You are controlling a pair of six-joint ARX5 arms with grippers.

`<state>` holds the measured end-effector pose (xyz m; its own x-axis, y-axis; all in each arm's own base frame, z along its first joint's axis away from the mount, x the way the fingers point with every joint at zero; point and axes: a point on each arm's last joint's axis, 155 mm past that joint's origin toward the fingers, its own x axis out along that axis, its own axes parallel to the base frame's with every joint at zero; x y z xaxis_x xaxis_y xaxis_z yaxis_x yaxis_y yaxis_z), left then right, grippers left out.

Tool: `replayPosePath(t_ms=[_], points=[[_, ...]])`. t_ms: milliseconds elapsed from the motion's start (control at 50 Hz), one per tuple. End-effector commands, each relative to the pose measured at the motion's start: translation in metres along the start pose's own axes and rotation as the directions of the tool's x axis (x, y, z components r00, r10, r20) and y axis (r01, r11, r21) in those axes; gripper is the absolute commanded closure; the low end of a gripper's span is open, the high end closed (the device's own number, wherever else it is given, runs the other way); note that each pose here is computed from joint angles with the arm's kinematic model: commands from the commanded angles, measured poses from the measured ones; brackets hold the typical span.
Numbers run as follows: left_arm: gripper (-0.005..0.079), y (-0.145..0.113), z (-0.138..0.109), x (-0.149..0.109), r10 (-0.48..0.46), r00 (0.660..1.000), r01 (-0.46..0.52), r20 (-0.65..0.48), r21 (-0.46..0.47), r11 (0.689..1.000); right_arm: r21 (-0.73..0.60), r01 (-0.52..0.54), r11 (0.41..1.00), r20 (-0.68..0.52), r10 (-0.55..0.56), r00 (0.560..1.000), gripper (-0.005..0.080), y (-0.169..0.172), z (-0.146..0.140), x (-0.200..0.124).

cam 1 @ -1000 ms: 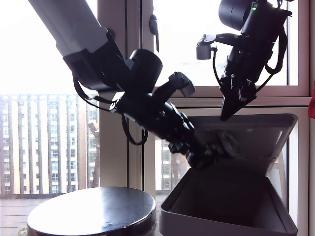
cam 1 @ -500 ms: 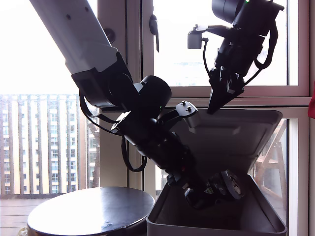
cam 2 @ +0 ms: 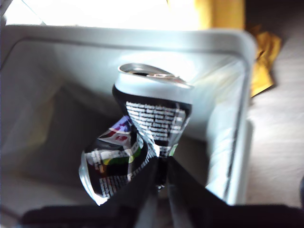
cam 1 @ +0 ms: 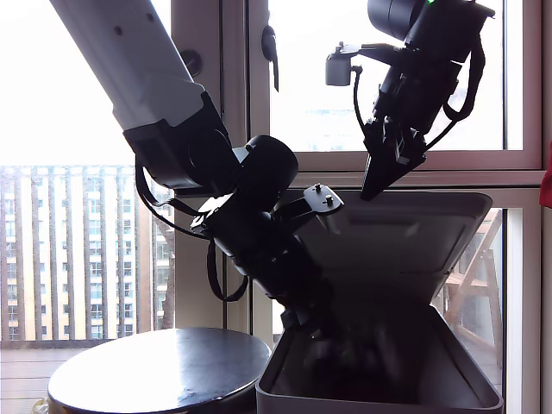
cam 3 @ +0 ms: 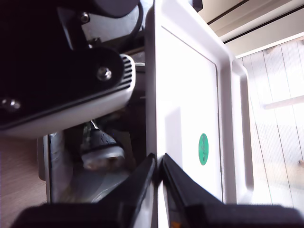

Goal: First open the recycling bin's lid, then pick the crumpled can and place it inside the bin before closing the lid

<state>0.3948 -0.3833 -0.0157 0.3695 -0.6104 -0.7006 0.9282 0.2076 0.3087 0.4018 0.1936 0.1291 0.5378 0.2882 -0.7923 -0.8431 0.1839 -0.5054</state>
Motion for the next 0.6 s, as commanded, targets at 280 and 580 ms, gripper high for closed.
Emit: replayPosePath(t_ms=[280, 580], points=[[0.0533, -0.01, -0.021, 0.0, -0.026, 0.996, 0.022, -0.085, -0.051, 0.998, -0.002, 0.034, 0.999, 0.022, -0.034, 0.999, 0.0765, -0.009, 0.008, -0.012], [0.0762, -0.022, -0.03, -0.02, -0.09, 0.982, 0.078, -0.166, -0.077, 0.994, -0.003, 0.037, 0.999, 0.021, -0.037, 0.999, 0.0765, -0.01, 0.007, -0.012]])
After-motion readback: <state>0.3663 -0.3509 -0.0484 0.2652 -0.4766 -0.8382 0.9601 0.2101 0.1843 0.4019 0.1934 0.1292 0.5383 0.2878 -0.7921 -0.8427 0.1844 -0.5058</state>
